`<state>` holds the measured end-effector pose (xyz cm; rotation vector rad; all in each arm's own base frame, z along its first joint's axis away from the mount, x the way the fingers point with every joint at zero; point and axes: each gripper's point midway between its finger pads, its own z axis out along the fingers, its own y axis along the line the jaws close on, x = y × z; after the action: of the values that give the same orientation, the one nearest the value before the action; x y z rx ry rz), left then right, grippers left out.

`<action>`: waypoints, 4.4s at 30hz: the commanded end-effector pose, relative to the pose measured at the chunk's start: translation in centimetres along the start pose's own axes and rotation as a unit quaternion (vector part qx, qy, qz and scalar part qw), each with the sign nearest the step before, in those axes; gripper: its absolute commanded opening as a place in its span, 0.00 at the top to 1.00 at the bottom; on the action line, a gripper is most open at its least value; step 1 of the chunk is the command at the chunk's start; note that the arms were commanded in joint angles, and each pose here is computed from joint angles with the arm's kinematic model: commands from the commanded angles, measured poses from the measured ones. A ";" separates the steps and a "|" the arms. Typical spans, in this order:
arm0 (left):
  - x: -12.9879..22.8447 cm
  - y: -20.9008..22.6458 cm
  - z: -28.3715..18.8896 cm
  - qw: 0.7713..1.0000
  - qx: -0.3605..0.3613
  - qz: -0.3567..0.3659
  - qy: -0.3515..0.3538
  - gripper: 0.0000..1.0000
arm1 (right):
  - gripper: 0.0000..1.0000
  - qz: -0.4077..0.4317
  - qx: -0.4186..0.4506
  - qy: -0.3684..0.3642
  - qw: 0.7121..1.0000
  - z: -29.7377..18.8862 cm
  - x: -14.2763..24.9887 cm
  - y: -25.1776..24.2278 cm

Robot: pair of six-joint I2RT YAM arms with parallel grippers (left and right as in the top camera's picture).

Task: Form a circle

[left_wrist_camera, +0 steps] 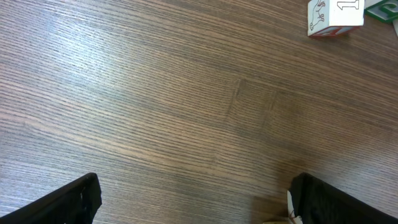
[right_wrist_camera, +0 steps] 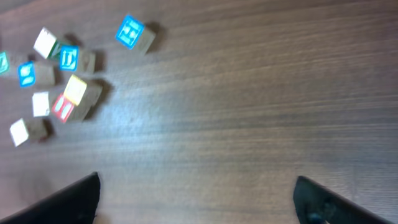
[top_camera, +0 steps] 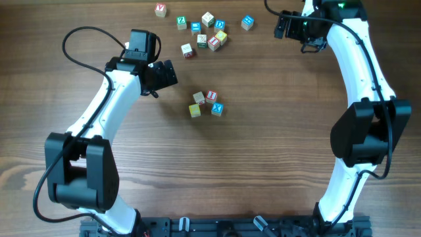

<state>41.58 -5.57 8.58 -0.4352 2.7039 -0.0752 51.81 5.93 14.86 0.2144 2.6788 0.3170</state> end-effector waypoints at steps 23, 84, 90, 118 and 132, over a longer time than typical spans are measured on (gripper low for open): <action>-0.6 -0.1 -0.7 1.000 -0.001 0.001 -0.013 0.00 | 0.95 0.112 -0.010 0.276 0.954 6.4 21.5 8.6; -0.6 -0.1 -0.7 1.000 -0.001 0.001 -0.013 0.00 | 0.96 -0.056 -0.110 0.175 0.977 0.3 21.4 17.6; -0.6 -0.1 -0.7 1.000 -0.001 0.001 -0.013 0.00 | 0.60 -0.012 -0.034 0.114 0.993 1.4 16.6 11.9; -0.6 -0.1 -0.7 1.000 -0.001 0.001 -0.013 0.00 | 0.00 0.114 0.125 0.023 0.985 0.7 9.0 -3.6; -3.2 -1.4 -0.9 0.998 0.026 -0.005 -0.065 0.00 | 0.00 0.114 0.125 0.023 0.985 0.7 9.0 -3.6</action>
<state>42.57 -5.66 9.02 -0.4318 2.6603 -0.0880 43.41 4.70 9.55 0.6027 2.7525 0.0818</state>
